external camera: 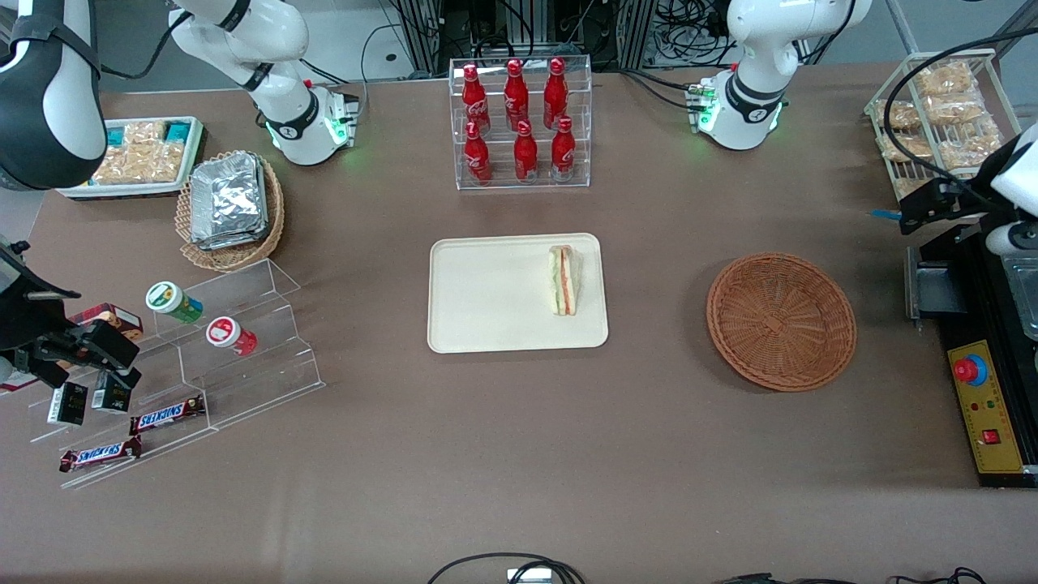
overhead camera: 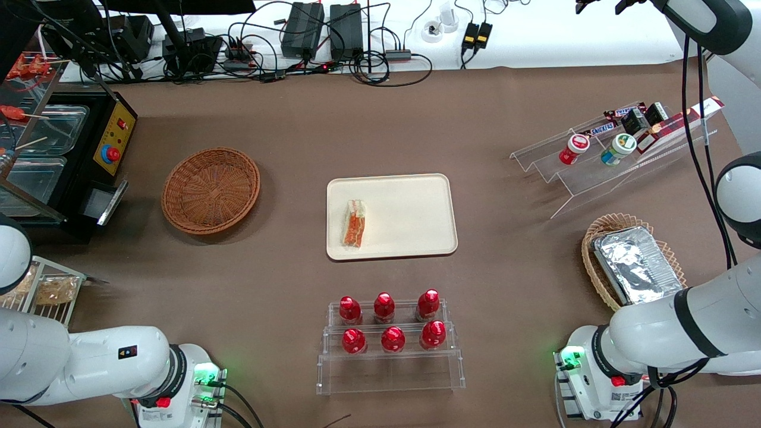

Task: Place sandwich from basket to tray

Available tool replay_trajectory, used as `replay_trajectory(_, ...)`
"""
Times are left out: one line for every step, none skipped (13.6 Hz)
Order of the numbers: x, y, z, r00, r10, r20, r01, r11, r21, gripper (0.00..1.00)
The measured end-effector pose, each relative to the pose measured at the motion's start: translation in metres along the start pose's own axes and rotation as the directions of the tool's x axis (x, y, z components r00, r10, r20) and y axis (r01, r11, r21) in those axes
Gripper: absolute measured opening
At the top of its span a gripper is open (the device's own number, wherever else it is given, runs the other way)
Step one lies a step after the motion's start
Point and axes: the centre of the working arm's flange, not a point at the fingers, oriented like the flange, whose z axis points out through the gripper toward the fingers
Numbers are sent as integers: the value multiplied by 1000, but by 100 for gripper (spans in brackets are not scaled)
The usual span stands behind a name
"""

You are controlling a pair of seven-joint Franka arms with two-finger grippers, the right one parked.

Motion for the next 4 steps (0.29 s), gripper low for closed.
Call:
replay_trajectory(-1,3,-1,1000,6,-2,-6,1000,-15,100)
replay_trajectory(-1,5,-1,1000,10,-2,-10,1000,-23,100)
replay_trajectory(-1,5,1,1000,14,1,-14,999,-29,100)
replay_trajectory(-1,6,2,1000,21,4,-21,999,-32,100)
